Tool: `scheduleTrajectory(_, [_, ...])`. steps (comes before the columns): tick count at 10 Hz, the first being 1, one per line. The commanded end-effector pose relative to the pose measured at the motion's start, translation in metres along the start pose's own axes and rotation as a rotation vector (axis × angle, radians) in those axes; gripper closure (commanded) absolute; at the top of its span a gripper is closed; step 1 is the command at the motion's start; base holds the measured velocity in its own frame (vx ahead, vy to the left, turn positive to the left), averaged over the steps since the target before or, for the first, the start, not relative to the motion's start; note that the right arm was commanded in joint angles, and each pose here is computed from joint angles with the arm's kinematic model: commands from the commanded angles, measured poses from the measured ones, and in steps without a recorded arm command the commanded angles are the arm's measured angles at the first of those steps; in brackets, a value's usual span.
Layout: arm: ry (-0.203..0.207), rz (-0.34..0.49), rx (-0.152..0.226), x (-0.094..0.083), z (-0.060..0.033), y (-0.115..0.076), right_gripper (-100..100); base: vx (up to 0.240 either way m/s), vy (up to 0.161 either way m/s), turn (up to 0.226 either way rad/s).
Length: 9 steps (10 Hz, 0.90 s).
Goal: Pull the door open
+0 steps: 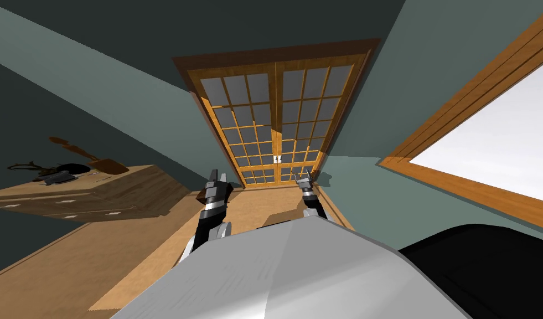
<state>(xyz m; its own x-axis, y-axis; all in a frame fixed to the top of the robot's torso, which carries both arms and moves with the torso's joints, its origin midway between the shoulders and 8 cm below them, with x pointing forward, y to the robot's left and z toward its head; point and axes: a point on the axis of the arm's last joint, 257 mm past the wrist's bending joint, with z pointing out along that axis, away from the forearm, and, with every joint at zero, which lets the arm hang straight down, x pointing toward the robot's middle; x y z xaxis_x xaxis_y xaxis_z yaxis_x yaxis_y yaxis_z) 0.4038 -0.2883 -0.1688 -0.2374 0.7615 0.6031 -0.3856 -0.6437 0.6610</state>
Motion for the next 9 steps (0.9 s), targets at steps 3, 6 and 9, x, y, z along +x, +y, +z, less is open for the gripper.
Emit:
scheduleTrajectory(3, [-0.049, 0.101, 0.031, -0.027, -0.0089, -0.017, -100, 0.099, 0.011, 0.058])
scheduleTrajectory(6, [-0.092, 0.179, 0.051, -0.048, -0.0174, -0.028, -100, 0.106, 0.023, 0.056])
scheduleTrajectory(9, [-0.138, 0.254, 0.066, -0.069, -0.0266, -0.038, -100, 0.109, 0.017, 0.056])
